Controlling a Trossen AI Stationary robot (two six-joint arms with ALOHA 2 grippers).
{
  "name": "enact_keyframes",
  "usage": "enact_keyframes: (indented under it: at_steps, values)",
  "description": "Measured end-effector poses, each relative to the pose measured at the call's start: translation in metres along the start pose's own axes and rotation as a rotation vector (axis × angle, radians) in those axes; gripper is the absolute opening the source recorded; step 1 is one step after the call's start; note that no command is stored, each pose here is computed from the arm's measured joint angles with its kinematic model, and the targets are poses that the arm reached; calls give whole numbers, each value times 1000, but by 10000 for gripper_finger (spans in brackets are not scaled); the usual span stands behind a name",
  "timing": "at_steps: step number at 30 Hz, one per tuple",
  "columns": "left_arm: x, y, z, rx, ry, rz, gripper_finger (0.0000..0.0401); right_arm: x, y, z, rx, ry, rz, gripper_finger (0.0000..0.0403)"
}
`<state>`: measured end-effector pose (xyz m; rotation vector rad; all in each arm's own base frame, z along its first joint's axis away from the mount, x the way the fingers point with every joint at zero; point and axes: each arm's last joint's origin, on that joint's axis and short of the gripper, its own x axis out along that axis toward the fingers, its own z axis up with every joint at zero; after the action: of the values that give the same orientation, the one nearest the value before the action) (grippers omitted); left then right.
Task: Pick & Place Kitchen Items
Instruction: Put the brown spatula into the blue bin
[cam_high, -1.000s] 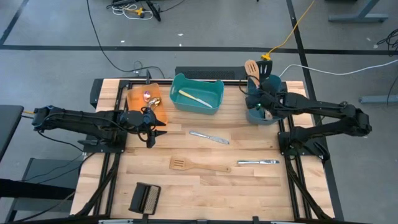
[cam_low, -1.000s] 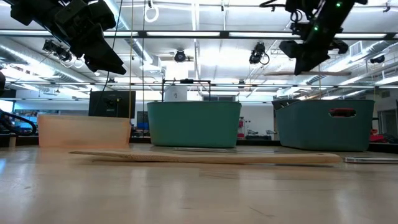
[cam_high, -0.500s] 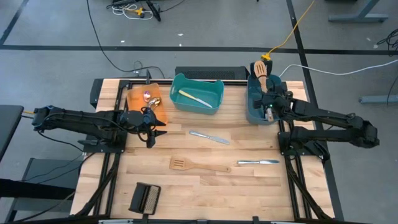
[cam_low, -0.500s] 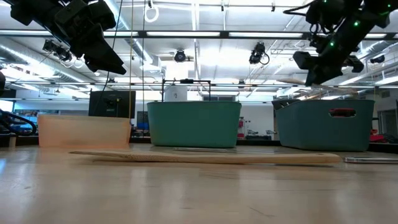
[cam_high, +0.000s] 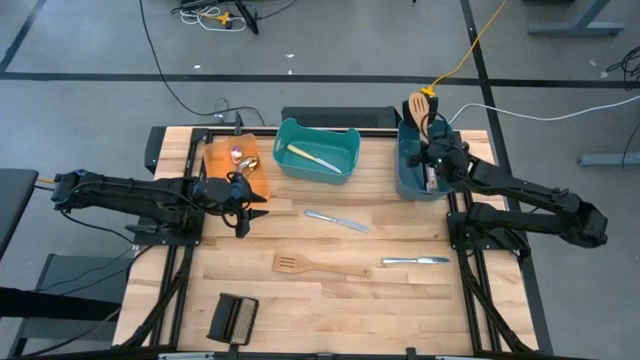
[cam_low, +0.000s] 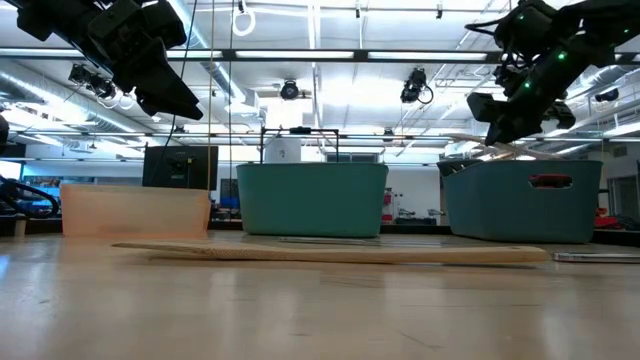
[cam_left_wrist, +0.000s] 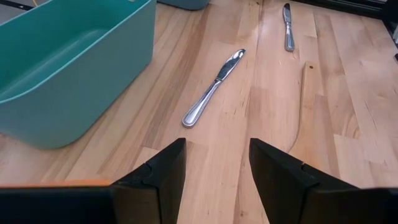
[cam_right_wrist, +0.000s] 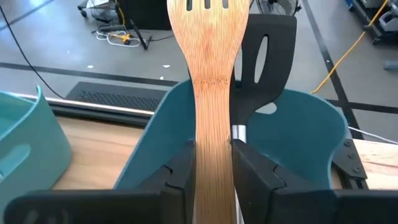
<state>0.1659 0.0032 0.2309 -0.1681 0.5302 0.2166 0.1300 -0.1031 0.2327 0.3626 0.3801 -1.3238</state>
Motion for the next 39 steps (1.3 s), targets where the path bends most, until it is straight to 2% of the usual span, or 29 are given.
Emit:
enact_keyframes:
  at_steps: [5, 18, 28, 39]
  values:
    - [0, 0, 0, 0, 0, 0, 181, 3, -3, -2, 9, 18, 2, 91]
    - [0, 0, 0, 0, 0, 0, 181, 18, -9, -36, 55, 41, 8, 93]
    - [0, 0, 0, 0, 0, 0, 181, 18, -9, -36, 43, 37, 7, 113]
    - [0, 0, 0, 0, 0, 0, 181, 18, -9, -36, 42, 31, 8, 103]
